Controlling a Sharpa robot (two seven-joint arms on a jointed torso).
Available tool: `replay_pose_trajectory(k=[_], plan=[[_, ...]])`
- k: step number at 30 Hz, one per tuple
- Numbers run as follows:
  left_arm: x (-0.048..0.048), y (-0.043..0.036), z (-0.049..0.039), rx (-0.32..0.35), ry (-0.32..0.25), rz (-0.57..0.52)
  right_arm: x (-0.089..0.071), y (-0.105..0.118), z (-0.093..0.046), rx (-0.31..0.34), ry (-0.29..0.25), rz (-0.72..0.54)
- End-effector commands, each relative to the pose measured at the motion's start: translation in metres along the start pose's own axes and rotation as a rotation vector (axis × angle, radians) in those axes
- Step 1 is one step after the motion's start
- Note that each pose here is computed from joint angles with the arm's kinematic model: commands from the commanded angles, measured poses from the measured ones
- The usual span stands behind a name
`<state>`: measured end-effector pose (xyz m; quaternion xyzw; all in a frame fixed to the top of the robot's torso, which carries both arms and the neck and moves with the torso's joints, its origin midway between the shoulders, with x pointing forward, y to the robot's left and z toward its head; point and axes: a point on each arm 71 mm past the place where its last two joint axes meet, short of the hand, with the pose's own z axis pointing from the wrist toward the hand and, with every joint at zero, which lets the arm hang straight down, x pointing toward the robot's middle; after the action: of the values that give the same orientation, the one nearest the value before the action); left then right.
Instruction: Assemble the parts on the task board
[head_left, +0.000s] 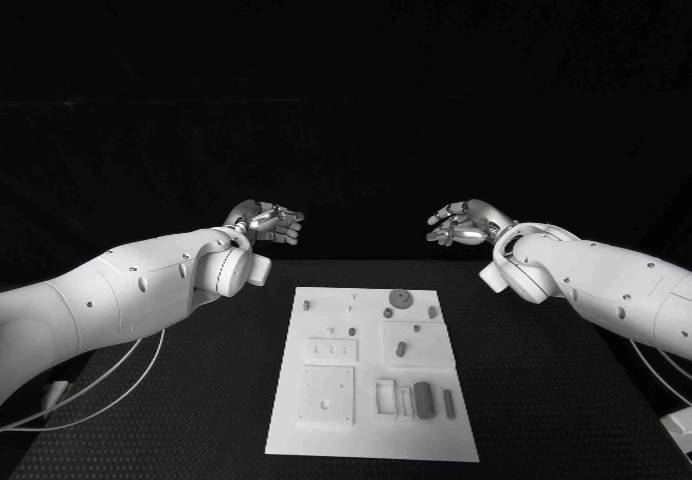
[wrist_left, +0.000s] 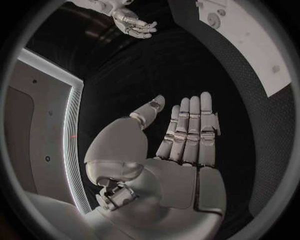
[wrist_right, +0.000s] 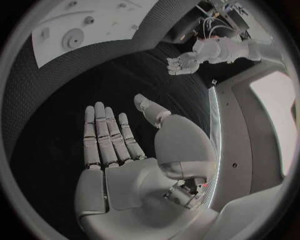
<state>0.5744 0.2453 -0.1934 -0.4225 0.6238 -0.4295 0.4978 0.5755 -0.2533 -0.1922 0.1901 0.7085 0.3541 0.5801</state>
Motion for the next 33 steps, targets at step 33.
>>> replay_pose_trajectory(k=[33], plan=[[0.0609, -0.0199, -0.0565, 0.093, 0.38, 0.048, 0.048, 0.036, -0.007, -0.198, 0.201, -0.729]])
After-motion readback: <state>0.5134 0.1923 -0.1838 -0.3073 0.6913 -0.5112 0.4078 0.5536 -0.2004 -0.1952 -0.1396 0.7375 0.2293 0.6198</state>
